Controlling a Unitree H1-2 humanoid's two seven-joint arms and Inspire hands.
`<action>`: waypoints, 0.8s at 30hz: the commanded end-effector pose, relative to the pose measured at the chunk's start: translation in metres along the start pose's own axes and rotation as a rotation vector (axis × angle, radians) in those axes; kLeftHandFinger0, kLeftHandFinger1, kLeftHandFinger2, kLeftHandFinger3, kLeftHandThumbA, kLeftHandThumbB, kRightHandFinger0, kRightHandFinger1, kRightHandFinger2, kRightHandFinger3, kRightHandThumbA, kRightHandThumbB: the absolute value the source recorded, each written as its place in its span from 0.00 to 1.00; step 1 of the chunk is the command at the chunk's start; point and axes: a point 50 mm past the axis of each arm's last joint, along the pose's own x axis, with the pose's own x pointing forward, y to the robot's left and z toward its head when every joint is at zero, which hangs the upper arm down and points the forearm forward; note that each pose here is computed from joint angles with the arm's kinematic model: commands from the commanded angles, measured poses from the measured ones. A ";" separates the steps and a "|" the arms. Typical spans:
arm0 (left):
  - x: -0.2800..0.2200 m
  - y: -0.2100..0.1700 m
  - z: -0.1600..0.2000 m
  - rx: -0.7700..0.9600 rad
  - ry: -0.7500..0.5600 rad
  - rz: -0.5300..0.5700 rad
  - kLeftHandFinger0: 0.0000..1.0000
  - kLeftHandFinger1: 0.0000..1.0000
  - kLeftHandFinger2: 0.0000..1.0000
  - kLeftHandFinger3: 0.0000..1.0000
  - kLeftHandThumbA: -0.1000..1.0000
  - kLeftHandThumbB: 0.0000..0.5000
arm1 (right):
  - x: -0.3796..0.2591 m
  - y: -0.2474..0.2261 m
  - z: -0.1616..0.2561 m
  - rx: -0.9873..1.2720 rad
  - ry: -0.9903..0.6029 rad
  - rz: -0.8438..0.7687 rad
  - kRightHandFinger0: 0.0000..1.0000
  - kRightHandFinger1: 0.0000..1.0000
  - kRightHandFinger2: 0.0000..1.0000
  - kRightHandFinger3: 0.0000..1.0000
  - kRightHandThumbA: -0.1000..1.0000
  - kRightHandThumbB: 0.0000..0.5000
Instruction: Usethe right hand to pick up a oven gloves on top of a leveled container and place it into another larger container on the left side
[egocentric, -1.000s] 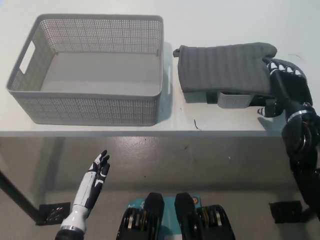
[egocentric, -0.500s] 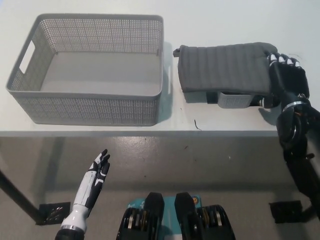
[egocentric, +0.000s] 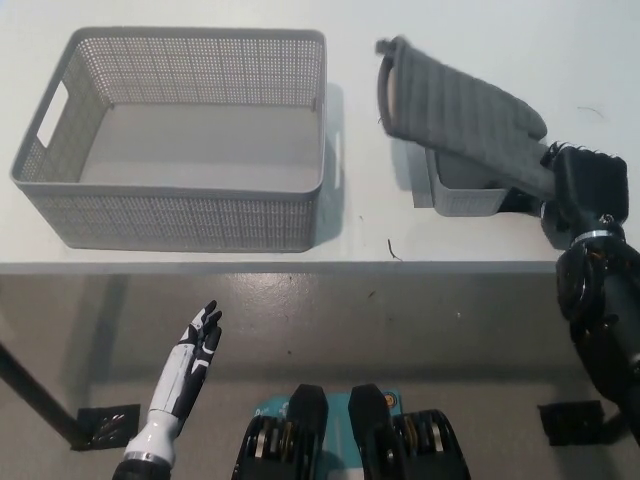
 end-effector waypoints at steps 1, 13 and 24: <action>0.010 0.009 0.016 0.045 -0.076 -0.019 1.00 1.00 1.00 1.00 1.00 1.00 | 0.028 -0.065 0.030 0.226 -0.280 -0.747 0.00 0.11 0.56 0.72 0.00 0.34; 0.014 0.010 0.017 0.054 -0.082 -0.027 1.00 1.00 1.00 1.00 1.00 1.00 | 0.031 -0.086 0.037 0.355 -0.314 -0.776 0.00 0.13 0.50 0.57 0.05 0.22; 0.020 0.010 0.020 0.062 -0.087 -0.019 1.00 1.00 1.00 1.00 1.00 1.00 | 0.033 -0.151 0.047 0.381 -0.408 -0.929 0.00 0.19 0.59 0.70 0.00 0.30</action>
